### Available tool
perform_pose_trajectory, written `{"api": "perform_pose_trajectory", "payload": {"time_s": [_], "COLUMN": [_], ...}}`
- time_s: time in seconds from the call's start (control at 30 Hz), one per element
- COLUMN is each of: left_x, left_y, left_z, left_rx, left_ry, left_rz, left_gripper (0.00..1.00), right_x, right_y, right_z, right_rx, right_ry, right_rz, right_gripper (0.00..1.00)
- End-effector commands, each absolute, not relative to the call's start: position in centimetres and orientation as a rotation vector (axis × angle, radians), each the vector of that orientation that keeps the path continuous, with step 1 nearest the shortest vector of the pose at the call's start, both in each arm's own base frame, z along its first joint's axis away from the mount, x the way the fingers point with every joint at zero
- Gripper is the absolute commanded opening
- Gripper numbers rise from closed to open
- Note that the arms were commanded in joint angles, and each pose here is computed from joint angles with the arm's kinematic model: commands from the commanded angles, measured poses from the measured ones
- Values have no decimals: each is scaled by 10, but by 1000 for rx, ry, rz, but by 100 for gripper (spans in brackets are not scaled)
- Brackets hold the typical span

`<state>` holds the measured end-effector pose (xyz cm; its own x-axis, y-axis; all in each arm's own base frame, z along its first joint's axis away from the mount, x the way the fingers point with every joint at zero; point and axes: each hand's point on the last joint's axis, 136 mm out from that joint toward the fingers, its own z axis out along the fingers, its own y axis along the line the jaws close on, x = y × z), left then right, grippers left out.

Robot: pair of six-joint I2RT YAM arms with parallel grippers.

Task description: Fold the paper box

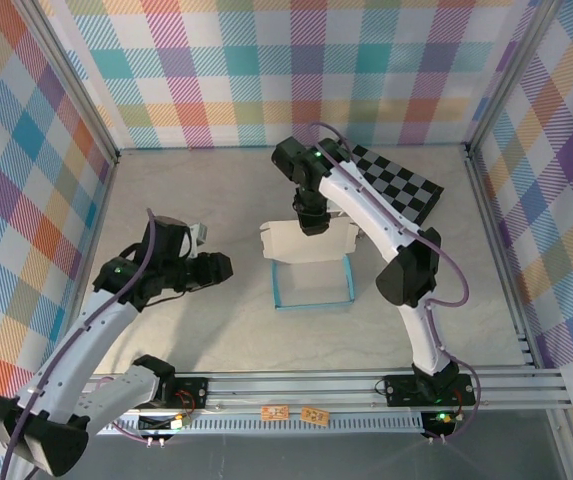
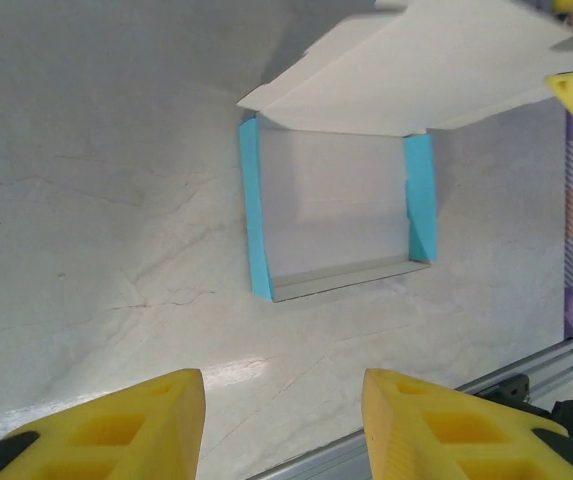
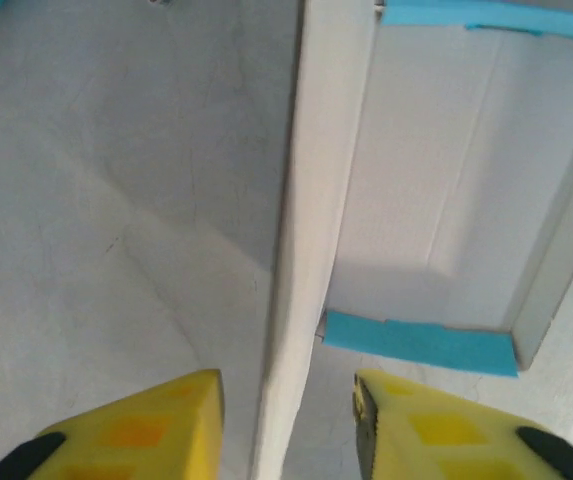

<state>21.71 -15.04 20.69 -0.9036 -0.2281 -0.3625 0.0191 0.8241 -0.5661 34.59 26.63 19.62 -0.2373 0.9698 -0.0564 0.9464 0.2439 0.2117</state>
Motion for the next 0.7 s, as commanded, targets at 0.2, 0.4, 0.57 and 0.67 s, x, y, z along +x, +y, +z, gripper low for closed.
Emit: {"api": "perform_pose_trajectory", "payload": {"time_s": [0.2,0.4,0.57,0.67], "left_x": [262,282,304,322], "left_y": [-168,-184,-200,-208], "left_z": [204,185,161,148], "left_rx": [79,374,495,515], "left_ry": [2528,2483,2444,2476], "left_rz": [-739,-706,-723,-724], "left_gripper": [44,45,46,46], "right_x": [374,350,329,334], "right_y": [209,179,146,155], "right_z": [297,286,229,208], "right_rx": [728,-140,-269,-341], "right_ry": [2347,2250,2370,2348], "right_rz": [302,794,911,969], "right_gripper": [65,69,63,62]}}
